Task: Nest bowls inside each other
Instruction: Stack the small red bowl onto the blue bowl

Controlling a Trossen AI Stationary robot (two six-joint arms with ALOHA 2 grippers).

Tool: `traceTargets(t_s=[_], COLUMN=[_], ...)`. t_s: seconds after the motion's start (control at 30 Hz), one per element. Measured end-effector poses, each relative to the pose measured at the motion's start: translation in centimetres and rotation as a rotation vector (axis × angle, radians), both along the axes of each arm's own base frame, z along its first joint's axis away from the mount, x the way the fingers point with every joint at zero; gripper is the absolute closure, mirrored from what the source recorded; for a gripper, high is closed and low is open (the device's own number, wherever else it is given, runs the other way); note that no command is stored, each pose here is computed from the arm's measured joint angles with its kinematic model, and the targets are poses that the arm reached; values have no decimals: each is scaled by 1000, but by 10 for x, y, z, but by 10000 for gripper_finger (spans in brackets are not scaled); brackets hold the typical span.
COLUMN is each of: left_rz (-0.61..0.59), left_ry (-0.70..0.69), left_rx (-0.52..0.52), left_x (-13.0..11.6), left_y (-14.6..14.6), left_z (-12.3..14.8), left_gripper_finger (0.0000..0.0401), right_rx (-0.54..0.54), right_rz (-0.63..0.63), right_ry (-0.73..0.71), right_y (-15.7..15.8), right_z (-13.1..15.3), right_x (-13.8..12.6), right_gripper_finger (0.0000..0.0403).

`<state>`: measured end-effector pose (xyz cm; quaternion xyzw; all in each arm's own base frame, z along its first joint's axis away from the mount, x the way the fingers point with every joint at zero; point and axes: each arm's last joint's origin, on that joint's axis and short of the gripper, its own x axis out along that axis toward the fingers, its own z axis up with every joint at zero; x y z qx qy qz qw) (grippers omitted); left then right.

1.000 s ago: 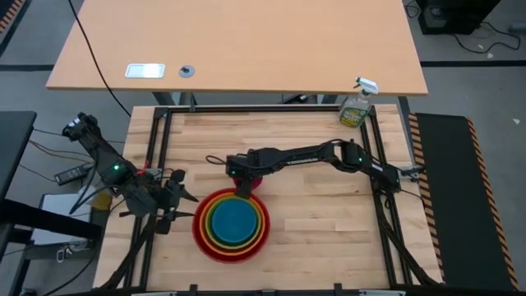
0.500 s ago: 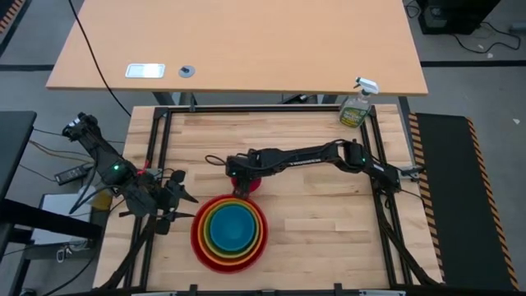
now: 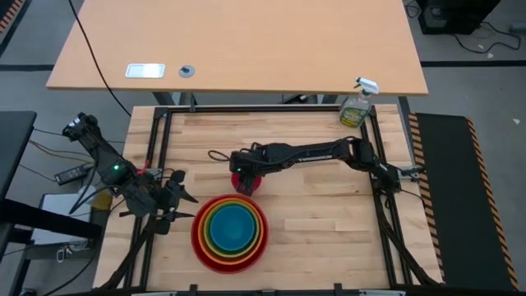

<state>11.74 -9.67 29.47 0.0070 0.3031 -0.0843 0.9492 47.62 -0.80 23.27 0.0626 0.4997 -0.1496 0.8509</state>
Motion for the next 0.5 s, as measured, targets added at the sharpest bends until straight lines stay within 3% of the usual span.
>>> traceTargets(t_s=[0.13,0.3,0.5], left_rz=[8,15,17], left_ry=[2,11,15], left_rx=[-10,-14,-10], left_x=[0,0,-1], left_y=[0,0,1], left_z=[0,-1,-1], left_gripper_finger=[196,196,196], right_rx=[-34,-44,63], right_rz=[-32,-50,-18], right_ry=[48,148,123], right_y=[-21,-51,-67], right_z=[4,-23,-41], right_x=[-7,-18,-21], right_gripper_finger=[171,167,122])
